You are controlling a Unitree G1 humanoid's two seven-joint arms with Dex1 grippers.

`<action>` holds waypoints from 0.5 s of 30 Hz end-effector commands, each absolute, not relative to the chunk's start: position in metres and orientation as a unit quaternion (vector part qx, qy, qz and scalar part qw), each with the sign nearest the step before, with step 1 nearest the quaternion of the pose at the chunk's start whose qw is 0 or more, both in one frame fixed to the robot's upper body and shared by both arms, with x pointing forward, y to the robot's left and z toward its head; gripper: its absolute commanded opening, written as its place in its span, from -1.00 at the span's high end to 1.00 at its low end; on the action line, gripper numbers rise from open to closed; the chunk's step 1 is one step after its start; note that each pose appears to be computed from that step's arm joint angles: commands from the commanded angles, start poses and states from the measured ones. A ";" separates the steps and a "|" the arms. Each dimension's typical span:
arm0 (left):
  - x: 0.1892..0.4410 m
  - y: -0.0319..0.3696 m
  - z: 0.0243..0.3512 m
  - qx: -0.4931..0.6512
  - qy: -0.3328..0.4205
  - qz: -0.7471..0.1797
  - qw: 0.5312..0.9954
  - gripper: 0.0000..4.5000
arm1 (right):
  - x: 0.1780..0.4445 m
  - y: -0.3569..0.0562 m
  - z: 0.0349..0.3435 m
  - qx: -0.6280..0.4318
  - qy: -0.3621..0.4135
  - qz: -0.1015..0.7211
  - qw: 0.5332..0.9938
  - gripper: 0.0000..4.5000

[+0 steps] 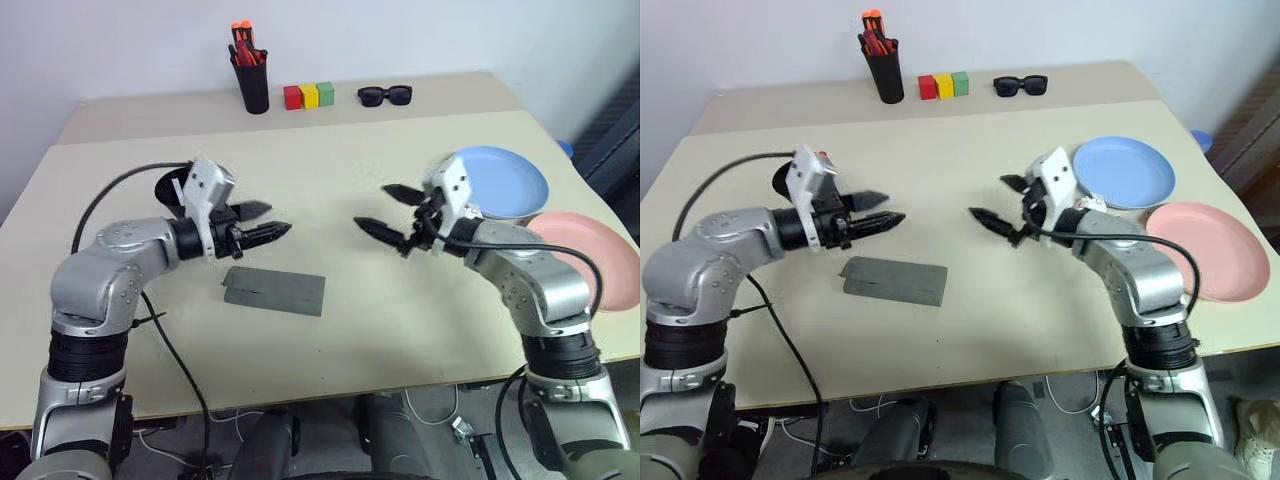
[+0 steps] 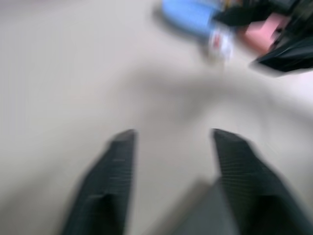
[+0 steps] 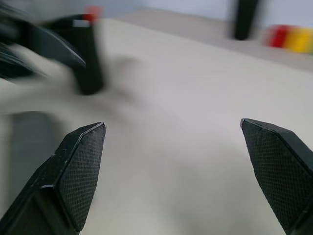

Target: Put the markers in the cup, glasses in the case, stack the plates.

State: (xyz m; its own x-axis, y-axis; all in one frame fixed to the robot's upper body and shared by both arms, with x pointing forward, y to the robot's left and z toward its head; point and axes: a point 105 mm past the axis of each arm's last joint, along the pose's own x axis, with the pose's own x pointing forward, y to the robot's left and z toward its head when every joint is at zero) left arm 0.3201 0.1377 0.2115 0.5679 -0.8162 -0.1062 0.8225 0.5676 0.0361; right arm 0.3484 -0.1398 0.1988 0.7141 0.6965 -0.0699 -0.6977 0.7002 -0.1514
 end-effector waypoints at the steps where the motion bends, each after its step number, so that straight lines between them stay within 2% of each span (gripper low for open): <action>1: 0.312 0.144 0.231 0.047 -0.016 -0.493 0.869 -0.99 | 0.350 -0.175 0.206 -0.108 0.003 0.323 0.940 -1.00; 7: 0.293 0.145 0.232 0.033 -0.031 -0.554 0.831 -0.99 | 0.340 -0.262 0.185 -0.147 0.102 0.175 0.968 -1.00; 15: 0.295 0.143 0.227 0.052 -0.039 -0.569 0.820 -0.99 | 0.314 -0.320 0.154 -0.160 0.197 0.048 0.966 -1.00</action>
